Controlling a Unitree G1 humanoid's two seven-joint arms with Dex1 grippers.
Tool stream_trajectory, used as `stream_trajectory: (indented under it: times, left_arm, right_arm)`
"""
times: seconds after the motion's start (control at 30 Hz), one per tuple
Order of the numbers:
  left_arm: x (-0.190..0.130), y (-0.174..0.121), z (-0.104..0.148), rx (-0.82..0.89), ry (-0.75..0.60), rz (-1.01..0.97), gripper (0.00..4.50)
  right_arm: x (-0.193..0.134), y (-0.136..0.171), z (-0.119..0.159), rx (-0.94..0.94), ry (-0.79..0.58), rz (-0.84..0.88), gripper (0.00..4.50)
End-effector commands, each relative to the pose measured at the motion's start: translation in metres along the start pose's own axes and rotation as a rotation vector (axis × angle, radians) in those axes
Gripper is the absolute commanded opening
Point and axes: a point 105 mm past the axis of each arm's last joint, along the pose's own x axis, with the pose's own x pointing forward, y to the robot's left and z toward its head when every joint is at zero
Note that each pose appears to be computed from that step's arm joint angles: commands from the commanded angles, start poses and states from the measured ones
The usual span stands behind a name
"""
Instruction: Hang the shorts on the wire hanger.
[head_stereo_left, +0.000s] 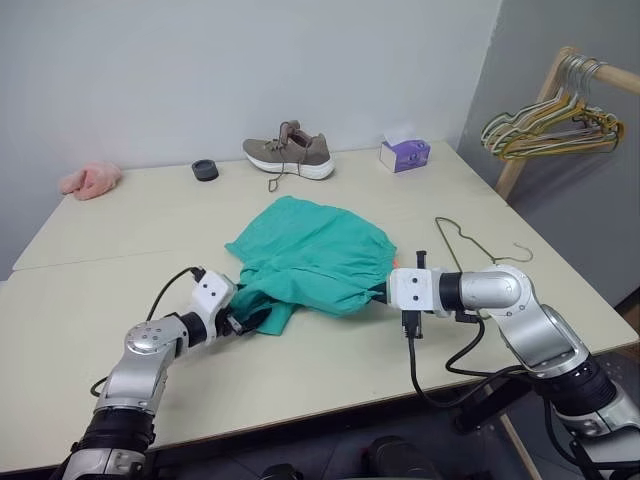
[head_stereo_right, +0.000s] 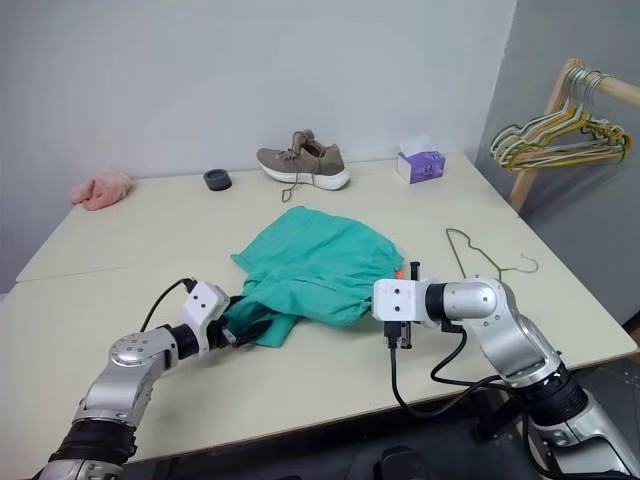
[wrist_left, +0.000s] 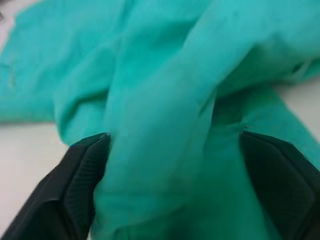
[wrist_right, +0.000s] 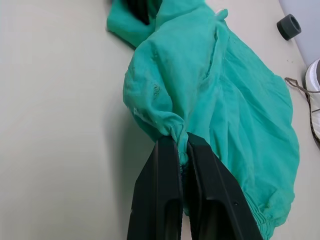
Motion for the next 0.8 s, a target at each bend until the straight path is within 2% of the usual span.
stream_trajectory:
  times: [0.03, 0.2, 0.33, 0.43, 0.53, 0.6, 0.7, 0.8]
  left_arm:
    - [0.006, -0.002, 0.014, 0.077, -0.012, -0.043, 2.97]
    - [0.003, -0.009, 0.02, 0.218, 0.017, -0.148, 1.39]
    - [-0.034, -0.017, 0.027, 0.378, 0.117, -0.37, 0.14]
    - [-0.068, -0.014, 0.049, 0.379, 0.167, -0.46, 0.05]
    - [-0.087, -0.013, 0.083, 0.335, 0.133, -0.495, 0.05]
    - [-0.091, -0.016, 0.1, 0.292, 0.099, -0.522, 0.05]
    - [-0.08, -0.006, 0.11, 0.307, 0.072, -0.48, 0.05]
    - [-0.044, 0.015, 0.115, 0.34, 0.016, -0.356, 0.05]
  right_arm:
    - [-0.007, -0.007, 0.011, -0.031, -0.025, -0.032, 0.0]
    - [-0.008, -0.007, 0.011, -0.008, -0.039, -0.026, 0.0]
    - [-0.02, 0.0, 0.006, 0.045, -0.054, 0.062, 0.0]
    - [-0.038, 0.007, 0.011, 0.136, -0.099, 0.188, 0.0]
    - [-0.056, 0.006, 0.02, 0.241, -0.145, 0.3, 0.0]
    - [-0.061, -0.005, 0.022, 0.31, -0.162, 0.31, 0.0]
    - [-0.057, -0.035, 0.008, 0.399, -0.138, 0.251, 0.0]
    - [-0.041, -0.075, -0.023, 0.446, -0.047, 0.1, 0.0]
